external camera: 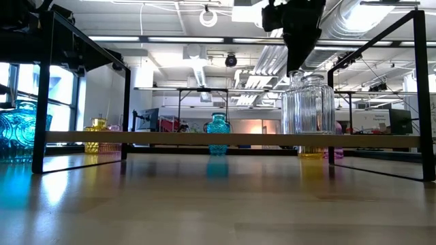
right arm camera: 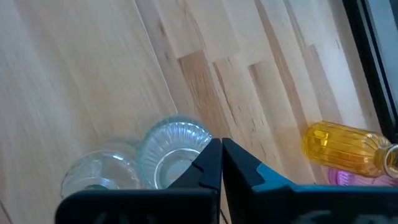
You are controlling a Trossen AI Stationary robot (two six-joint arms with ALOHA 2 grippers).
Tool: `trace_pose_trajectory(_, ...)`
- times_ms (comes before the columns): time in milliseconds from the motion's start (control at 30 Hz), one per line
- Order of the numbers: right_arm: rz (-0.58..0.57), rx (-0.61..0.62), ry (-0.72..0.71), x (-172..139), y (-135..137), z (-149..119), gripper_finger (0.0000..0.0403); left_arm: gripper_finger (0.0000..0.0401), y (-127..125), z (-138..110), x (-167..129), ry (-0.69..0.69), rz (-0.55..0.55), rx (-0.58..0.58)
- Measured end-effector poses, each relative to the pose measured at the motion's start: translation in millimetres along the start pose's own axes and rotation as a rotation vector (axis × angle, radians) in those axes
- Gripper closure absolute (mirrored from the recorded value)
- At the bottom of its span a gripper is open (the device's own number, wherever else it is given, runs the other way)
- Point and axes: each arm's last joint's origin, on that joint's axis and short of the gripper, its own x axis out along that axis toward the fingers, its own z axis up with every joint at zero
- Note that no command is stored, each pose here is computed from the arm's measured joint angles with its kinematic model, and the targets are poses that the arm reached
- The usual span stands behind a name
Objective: Sort vases onto shelf
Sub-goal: Put the transparent vase on the shelf aligned with the other transparent vases
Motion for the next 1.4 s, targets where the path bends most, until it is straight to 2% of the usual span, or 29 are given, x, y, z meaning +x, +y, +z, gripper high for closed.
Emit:
trace_pose_trajectory(200, -0.011, -0.012, -0.02, -4, -1, -1, 0.0403, 0.0401, 0, 0, 0, 0.001, 0.0, 0.001)
trace_pose_trajectory(333, -0.012, -0.081, -0.092, -14, 5, -1, 0.0403, 0.0401, -1, -1, 0, 0.007, -0.019, 0.003)
trace_pose_trajectory(467, 0.022, -0.134, -0.21, -22, 17, 4, 0.0403, 0.0401, -5, 1, -1, -0.001, -0.164, 0.001)
trace_pose_trajectory(567, 0.019, -0.182, -0.297, -23, 28, 7, 0.0403, 0.0401, -7, 12, -2, -0.003, -0.277, -0.019)
trace_pose_trajectory(667, 0.048, -0.216, -0.392, -9, 36, 3, 0.0403, 0.0401, -9, 22, -6, 0.026, -0.354, -0.033)
trace_pose_trajectory(833, 0.166, -0.228, -0.622, 21, 41, -11, 0.0403, 0.0401, -13, 33, -11, 0.089, -0.419, -0.041)
trace_pose_trajectory(967, 0.196, -0.241, -0.806, 17, 38, -18, 0.0403, 0.0401, -16, 41, -10, 0.121, -0.426, -0.082)
trace_pose_trajectory(1067, 0.183, -0.263, -0.882, 10, 34, -24, 0.0403, 0.0401, -20, 48, -5, 0.172, -0.393, -0.114)
trace_pose_trajectory(1233, 0.153, -0.304, -0.942, -3, 26, -29, 0.0403, 0.0401, -29, 65, 5, 0.306, -0.385, -0.075)
trace_pose_trajectory(1400, 0.133, -0.334, -0.96, -7, 24, -30, 0.0403, 0.0401, -39, 93, 12, 0.494, -0.404, -0.053)
